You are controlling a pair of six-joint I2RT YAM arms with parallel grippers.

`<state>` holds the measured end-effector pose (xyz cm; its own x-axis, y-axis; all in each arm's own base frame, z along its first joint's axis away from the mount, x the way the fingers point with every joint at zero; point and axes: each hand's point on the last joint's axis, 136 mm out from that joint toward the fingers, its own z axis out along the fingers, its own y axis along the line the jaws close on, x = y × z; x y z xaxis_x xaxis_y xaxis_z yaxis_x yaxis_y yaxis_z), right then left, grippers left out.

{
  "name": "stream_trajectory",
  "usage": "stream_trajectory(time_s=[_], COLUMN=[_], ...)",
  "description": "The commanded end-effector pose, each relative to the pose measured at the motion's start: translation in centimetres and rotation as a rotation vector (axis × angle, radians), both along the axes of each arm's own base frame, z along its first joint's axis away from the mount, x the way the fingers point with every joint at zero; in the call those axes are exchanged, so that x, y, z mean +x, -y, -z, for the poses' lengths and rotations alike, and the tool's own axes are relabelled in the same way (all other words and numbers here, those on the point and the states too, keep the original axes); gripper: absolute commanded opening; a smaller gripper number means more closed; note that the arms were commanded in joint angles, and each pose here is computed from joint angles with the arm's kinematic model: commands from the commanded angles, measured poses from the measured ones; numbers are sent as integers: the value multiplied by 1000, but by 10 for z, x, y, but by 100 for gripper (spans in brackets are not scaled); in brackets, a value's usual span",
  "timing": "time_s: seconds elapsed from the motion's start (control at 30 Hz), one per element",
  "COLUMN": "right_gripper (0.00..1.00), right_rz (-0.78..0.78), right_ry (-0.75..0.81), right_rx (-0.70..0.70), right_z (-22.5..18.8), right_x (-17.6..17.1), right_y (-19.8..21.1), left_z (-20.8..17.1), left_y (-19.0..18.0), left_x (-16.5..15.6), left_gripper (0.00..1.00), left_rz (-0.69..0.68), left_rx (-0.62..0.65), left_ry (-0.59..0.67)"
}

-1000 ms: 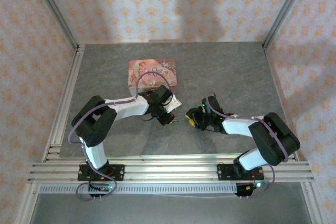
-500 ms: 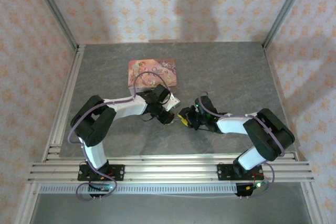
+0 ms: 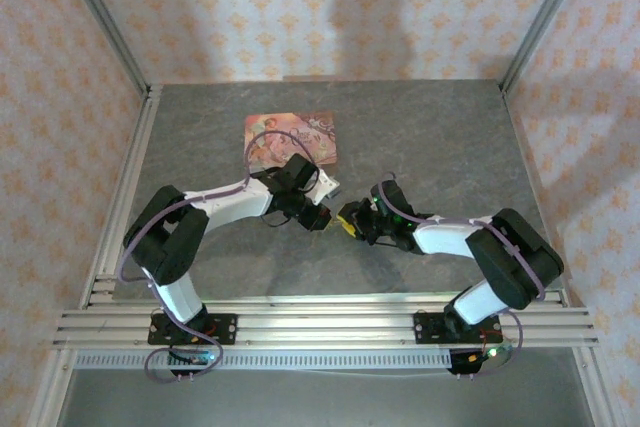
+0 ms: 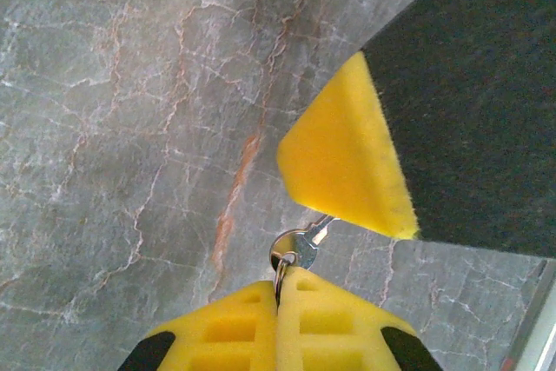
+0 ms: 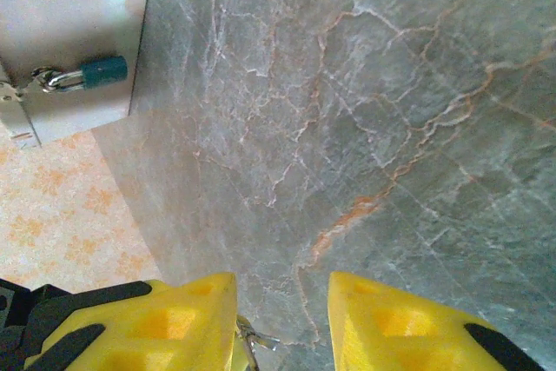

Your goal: Unlock a padlock with a key

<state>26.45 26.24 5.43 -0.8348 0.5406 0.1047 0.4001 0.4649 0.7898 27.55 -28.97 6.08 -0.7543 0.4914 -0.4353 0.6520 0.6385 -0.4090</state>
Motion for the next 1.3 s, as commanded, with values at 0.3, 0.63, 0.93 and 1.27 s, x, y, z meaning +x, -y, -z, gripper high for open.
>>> stream_trajectory(time_s=[0.3,0.63,0.93,1.27], right_gripper=[25,29,37,35], right_rz=[-8,-31,-15,-34], right_ry=[103,92,102,132], right_rx=[65,31,-12,25], right_z=[-41,-38,-39,-52], right_x=[15,10,10,10], right_y=[-11,-11,-4,-9], left_z=[-24,-33,-38,-47], left_y=[5,6,2,1], left_x=[-1,0,-1,1], left_gripper=[0,0,0,0], left_rz=[-7,-18,-21,-54], left_rx=[-52,-84,-89,-129], left_ry=[-19,-29,-33,-42])
